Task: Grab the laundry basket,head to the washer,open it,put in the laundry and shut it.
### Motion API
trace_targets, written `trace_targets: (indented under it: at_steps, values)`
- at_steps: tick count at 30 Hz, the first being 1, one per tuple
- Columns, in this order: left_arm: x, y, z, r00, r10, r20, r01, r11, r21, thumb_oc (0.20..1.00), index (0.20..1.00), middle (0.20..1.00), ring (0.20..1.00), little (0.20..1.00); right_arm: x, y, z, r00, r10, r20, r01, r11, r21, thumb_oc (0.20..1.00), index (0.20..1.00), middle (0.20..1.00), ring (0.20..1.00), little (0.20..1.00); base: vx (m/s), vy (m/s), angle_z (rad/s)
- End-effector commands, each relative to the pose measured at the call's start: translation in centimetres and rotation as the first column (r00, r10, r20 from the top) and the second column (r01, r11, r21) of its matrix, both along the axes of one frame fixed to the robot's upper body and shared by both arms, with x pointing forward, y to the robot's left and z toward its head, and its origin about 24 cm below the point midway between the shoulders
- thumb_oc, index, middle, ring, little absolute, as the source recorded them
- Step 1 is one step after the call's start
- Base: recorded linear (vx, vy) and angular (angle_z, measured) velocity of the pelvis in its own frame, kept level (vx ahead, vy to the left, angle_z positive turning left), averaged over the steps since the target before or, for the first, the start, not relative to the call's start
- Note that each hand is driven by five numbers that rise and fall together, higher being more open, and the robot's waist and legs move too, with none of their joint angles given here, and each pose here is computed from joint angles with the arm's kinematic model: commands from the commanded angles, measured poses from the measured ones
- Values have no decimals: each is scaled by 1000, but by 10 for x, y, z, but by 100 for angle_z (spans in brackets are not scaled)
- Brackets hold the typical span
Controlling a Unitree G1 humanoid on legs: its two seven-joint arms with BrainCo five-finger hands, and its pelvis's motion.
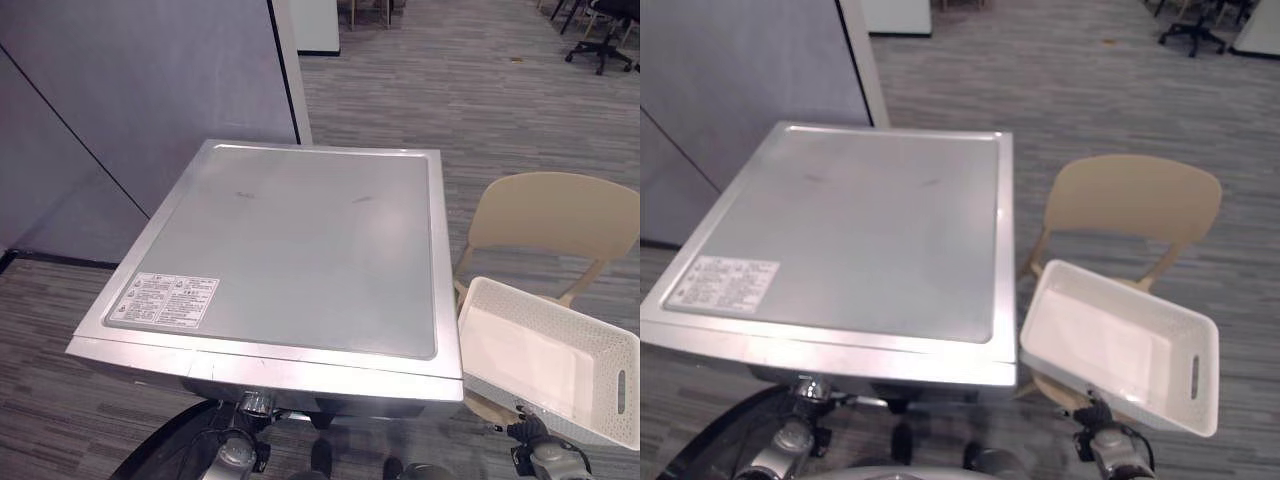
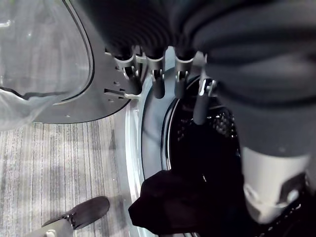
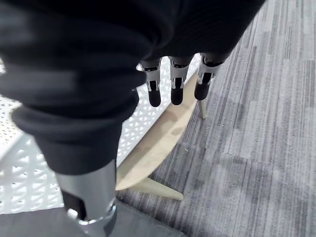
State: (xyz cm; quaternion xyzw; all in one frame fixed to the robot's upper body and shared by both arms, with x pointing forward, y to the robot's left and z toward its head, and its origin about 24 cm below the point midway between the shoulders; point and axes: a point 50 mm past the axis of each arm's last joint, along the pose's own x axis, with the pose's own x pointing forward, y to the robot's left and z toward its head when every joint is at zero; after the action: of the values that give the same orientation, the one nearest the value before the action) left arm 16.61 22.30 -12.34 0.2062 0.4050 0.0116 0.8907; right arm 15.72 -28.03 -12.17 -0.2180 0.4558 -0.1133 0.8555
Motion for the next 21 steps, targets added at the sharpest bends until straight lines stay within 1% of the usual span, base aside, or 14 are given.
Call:
trace_targets:
  at_steps: [1, 2, 4, 7, 11, 14, 16, 17, 18, 19, 20, 21]
  values:
    - [55, 12, 36, 978, 5, 208, -12, 999, 33, 1000, 1000, 1000, 1000, 1000, 21, 7, 9, 997, 31, 70, -30, 999, -16, 1000, 1000, 1000, 1000, 1000, -473, 83, -68]
    - [59, 17, 40, 975, 4, 220, -17, 998, 54, 1000, 1000, 1000, 1000, 1000, 19, 11, 7, 997, 39, 67, -39, 999, -8, 1000, 1000, 1000, 1000, 1000, -210, 46, -44]
    - [59, 18, 41, 974, -2, 225, -12, 998, 60, 1000, 1000, 1000, 1000, 1000, 17, 12, 5, 997, 40, 66, -40, 999, 2, 1000, 1000, 1000, 1000, 1000, -233, 7, -13]
    - [62, 19, 47, 966, -4, 258, -10, 999, 50, 1000, 1000, 1000, 1000, 1000, 13, 14, 3, 997, 26, 66, -27, 999, 17, 1000, 1000, 1000, 1000, 1000, -175, -75, 17]
    - [60, 14, 49, 962, -11, 273, 4, 1000, 25, 1000, 1000, 1000, 1000, 1000, 18, 17, 5, 995, 9, 96, -13, 999, 40, 1000, 1000, 1000, 1000, 1000, -269, -113, 9]
    - [60, 10, 49, 962, -15, 272, 14, 1000, 6, 1000, 1000, 1000, 1000, 1000, 20, 16, 7, 994, 8, 110, -12, 999, 35, 1000, 1000, 1000, 1000, 1000, -340, -3, 67]
    - [61, 6, 54, 952, -77, 297, 71, 997, 31, 1000, 1000, 1000, 1000, 1000, 12, 13, 5, 994, -18, 105, 13, 999, 52, 1000, 1000, 1000, 1000, 1000, -326, 105, 70]
    - [61, 6, 54, 952, -77, 297, 71, 997, 31, 1000, 1000, 1000, 1000, 1000, 12, 13, 5, 994, -18, 105, 13, 999, 52, 1000, 1000, 1000, 1000, 1000, -106, 79, 45]
    - [65, 6, 60, 941, -101, 322, 91, 995, 46, 1000, 1000, 1000, 1000, 1000, 9, 13, 4, 995, -23, 97, 18, 998, 55, 1000, 1000, 1000, 1000, 1000, -39, 169, 62]
    - [70, 4, 75, 912, -152, 381, 130, 988, 82, 1000, 1000, 1000, 1000, 1000, -2, 10, -1, 998, -34, 53, 31, 998, 54, 1000, 1000, 1000, 1000, 1000, -49, 216, 70]
    - [76, 1, 83, 891, -178, 418, 153, 984, 93, 1000, 1000, 1000, 1000, 1000, -2, 10, -1, 998, -36, 57, 33, 998, 54, 1000, 1000, 1000, 1000, 1000, 26, 222, 58]
    - [83, -1, 98, 854, -218, 473, 183, 976, 119, 1000, 1000, 1000, 1000, 1000, -6, 9, -3, 998, -49, 48, 46, 997, 65, 1000, 1000, 1000, 1000, 1000, 1, 194, 54]
